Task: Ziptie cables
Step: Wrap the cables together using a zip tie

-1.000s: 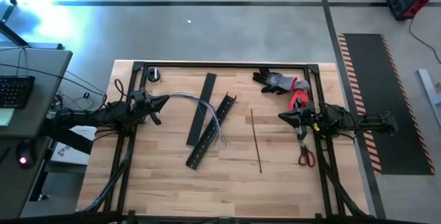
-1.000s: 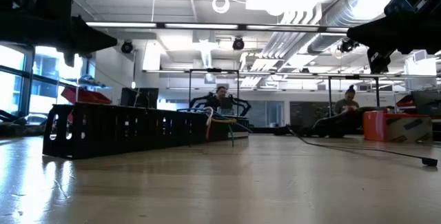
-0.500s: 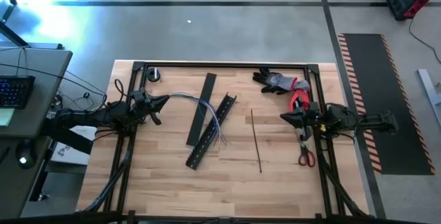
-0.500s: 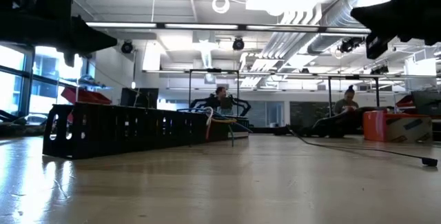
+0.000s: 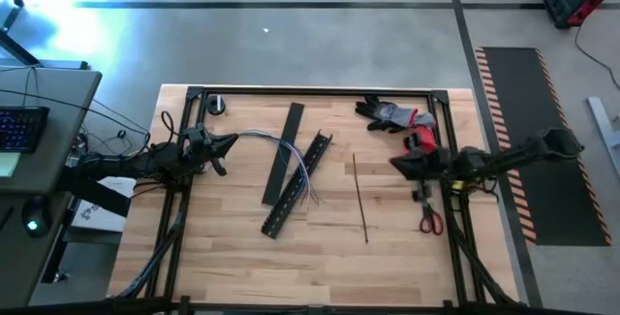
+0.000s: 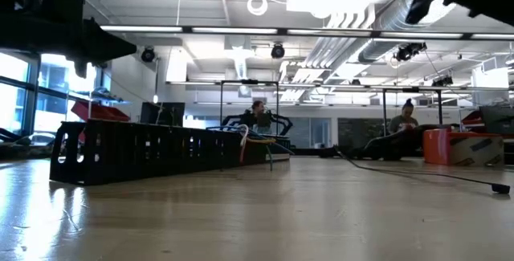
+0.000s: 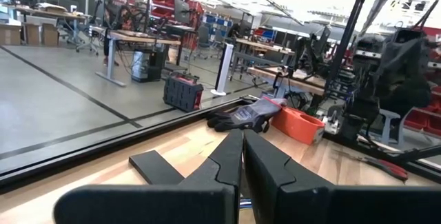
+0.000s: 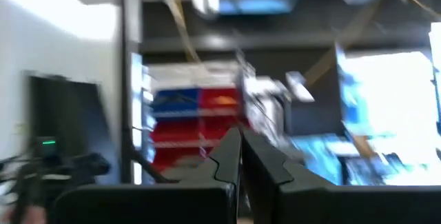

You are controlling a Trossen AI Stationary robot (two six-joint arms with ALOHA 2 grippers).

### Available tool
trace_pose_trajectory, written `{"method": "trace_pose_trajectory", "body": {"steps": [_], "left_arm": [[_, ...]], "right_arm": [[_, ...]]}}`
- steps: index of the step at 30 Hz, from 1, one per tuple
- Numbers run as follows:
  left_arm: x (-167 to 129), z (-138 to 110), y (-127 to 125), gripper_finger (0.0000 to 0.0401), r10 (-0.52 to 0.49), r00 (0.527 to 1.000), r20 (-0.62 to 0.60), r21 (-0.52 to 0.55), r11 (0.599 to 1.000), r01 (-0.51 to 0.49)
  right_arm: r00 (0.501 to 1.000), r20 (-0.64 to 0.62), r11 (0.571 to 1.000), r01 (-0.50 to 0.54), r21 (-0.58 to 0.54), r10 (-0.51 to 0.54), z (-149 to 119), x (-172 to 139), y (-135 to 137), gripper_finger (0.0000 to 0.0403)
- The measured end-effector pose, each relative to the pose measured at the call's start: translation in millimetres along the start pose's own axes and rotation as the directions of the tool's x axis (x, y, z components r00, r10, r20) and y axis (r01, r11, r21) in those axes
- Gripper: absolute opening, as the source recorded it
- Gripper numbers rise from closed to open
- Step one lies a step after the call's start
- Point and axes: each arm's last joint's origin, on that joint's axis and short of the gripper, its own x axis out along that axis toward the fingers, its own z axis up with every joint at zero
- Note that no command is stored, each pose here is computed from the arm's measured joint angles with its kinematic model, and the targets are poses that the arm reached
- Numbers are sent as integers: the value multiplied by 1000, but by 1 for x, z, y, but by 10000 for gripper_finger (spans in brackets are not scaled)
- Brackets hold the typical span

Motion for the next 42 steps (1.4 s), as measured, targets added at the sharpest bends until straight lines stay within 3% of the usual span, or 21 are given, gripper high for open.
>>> {"method": "trace_pose_trajectory", "body": {"steps": [3, 5, 7, 14, 18, 23, 27, 32, 36, 42], "left_arm": [[0, 0, 0, 0, 0, 1000, 0, 0, 1000, 0], [0, 0, 0, 0, 0, 1000, 0, 0, 1000, 0], [0, 0, 0, 0, 0, 1000, 0, 0, 1000, 0], [0, 0, 0, 0, -9, 1000, -2, -2, 1000, 9], [0, 0, -1, 0, -29, 1000, -5, -39, 999, 29], [0, 0, -2, 0, -55, 998, -11, -121, 991, 53], [0, 0, -2, 0, -56, 998, -11, -132, 990, 54], [0, 0, -2, 0, -56, 998, -11, -132, 990, 54], [0, 0, -2, 0, -59, 998, -10, -134, 989, 57], [-2, 8, -6, 0, -187, 982, -3, -234, 955, 181]], "right_arm": [[981, -118, 984, 162, 79, -153, -9, 32, 0, 0], [944, -195, 955, 285, 77, -266, -18, 54, -2, 0], [910, -261, 938, 344, 48, -321, -27, 77, -3, 0], [846, -434, 951, 278, -136, -309, -59, 147, 1, 0], [790, -515, 943, 275, -186, -332, -61, 186, -2, 0], [629, -685, 929, 277, -244, -367, -53, 227, -19, 18], [526, -777, 936, 251, -248, -347, -54, 250, -33, 58], [484, -819, 950, 199, -238, -307, -81, 274, -54, 127], [492, -822, 958, 172, -229, -285, -103, 300, -72, 183], [474, -845, 969, 119, -215, -246, -146, 338, -102, 248]]}}
